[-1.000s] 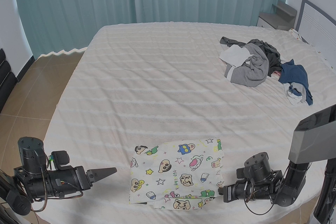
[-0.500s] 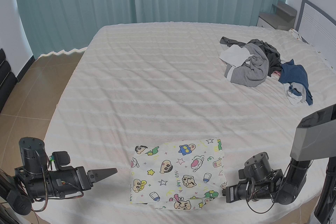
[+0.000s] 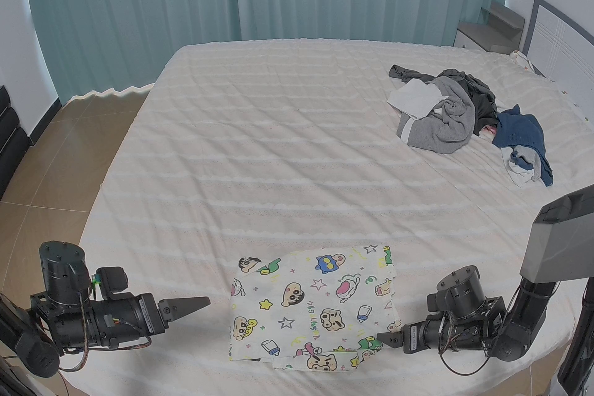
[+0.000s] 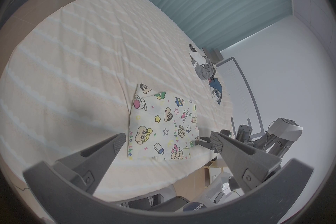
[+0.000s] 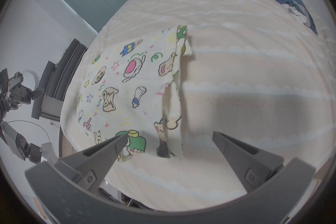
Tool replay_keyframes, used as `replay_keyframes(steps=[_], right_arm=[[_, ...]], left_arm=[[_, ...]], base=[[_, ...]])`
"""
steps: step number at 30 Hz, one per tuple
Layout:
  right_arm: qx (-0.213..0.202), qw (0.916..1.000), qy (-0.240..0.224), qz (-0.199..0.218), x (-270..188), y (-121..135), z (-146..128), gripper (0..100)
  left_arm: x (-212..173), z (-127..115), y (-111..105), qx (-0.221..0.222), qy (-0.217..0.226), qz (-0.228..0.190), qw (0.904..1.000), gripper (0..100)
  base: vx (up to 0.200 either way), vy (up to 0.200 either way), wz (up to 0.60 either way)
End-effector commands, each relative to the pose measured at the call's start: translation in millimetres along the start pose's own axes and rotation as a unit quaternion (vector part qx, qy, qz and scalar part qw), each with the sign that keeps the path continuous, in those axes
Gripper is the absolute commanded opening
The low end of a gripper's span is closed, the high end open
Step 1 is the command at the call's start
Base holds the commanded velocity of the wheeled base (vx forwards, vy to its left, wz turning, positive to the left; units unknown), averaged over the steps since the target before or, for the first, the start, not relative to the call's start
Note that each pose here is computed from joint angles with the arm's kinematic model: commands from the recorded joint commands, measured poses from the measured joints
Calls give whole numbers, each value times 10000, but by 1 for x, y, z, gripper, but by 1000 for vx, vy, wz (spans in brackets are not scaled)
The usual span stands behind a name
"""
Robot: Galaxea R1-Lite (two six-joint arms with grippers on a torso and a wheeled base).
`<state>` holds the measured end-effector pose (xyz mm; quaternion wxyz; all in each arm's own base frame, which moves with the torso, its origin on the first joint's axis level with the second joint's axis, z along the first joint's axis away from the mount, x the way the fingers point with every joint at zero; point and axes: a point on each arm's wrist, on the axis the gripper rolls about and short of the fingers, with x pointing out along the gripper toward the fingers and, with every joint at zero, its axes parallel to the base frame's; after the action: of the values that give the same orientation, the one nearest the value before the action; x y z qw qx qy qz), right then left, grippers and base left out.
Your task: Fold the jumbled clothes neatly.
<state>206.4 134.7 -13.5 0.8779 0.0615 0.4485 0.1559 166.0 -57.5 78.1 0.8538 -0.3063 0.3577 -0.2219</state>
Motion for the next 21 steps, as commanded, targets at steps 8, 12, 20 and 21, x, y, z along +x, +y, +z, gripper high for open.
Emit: replay_keyframes(steps=[8,12,20,21], right_arm=[[220,9978,-577,-241,-15,-6,17,100],[306,9951,-876,-348,-10,-3,31,100],[675,9893,-1270,-242,-33,2,37,100],[742,9880,-1339,-217,-36,2,39,100]], left_arm=[[48,46,-7,136,-601,380,9974,100],[66,52,1,100,-244,672,9974,100],[98,51,35,410,1131,622,9908,100],[101,50,38,500,1197,620,9896,100]], base=[[0,0,0],[0,0,0],[0,0,0],[0,0,0]])
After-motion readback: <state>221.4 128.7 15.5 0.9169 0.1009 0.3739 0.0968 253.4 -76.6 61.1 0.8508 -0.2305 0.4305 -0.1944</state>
